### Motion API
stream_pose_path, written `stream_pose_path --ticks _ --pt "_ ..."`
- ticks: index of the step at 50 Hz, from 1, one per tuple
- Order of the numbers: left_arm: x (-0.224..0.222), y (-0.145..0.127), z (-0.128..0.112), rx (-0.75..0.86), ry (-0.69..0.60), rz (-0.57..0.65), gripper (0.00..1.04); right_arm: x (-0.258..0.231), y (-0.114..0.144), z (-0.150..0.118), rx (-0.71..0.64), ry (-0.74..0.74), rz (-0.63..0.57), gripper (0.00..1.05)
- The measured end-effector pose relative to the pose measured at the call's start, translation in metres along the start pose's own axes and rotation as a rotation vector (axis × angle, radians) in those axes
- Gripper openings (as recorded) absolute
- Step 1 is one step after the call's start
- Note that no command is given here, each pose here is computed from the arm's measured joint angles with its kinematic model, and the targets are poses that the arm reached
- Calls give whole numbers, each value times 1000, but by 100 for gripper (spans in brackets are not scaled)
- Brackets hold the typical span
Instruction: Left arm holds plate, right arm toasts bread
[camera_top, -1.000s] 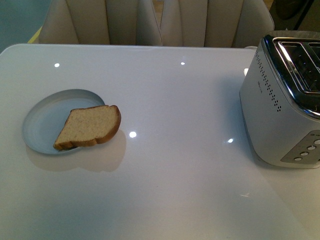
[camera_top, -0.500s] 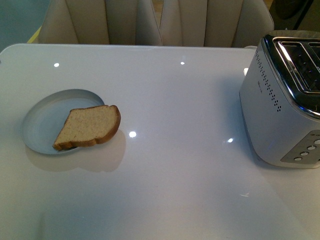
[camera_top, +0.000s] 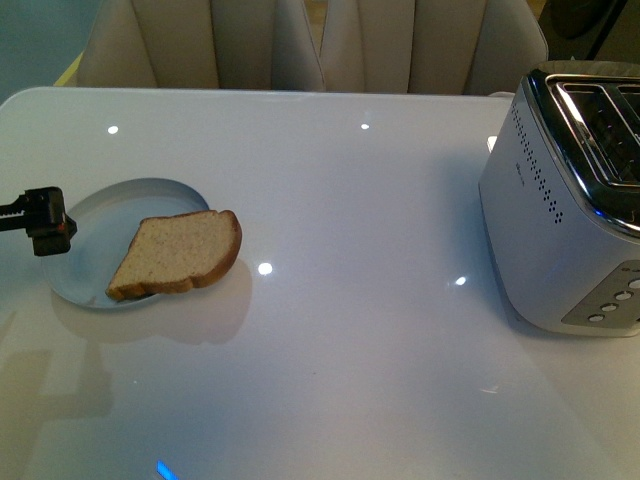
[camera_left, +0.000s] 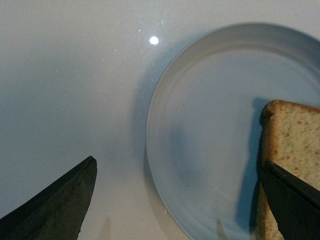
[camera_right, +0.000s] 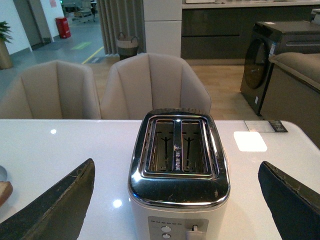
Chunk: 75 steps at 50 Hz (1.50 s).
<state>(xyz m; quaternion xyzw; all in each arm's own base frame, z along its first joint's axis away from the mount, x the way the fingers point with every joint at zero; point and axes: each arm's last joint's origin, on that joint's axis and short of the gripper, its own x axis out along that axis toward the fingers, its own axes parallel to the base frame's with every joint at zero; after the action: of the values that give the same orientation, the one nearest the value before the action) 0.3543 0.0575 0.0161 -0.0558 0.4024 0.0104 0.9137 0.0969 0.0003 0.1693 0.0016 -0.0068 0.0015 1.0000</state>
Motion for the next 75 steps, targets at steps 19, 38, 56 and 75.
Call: stream_pose_path --ticks 19,38,56,75 --pt "37 11 -13 -60 38 3 98 0 0 0 0 0 0 96" --pt "56 4 -22 -57 57 -27 66 0 0 0 0 0 0 96" --pt "57 6 -24 -94 73 -17 7 0 0 0 0 0 0 96" --pt "46 10 -29 -263 95 -70 4 0 0 0 0 0 0 96"
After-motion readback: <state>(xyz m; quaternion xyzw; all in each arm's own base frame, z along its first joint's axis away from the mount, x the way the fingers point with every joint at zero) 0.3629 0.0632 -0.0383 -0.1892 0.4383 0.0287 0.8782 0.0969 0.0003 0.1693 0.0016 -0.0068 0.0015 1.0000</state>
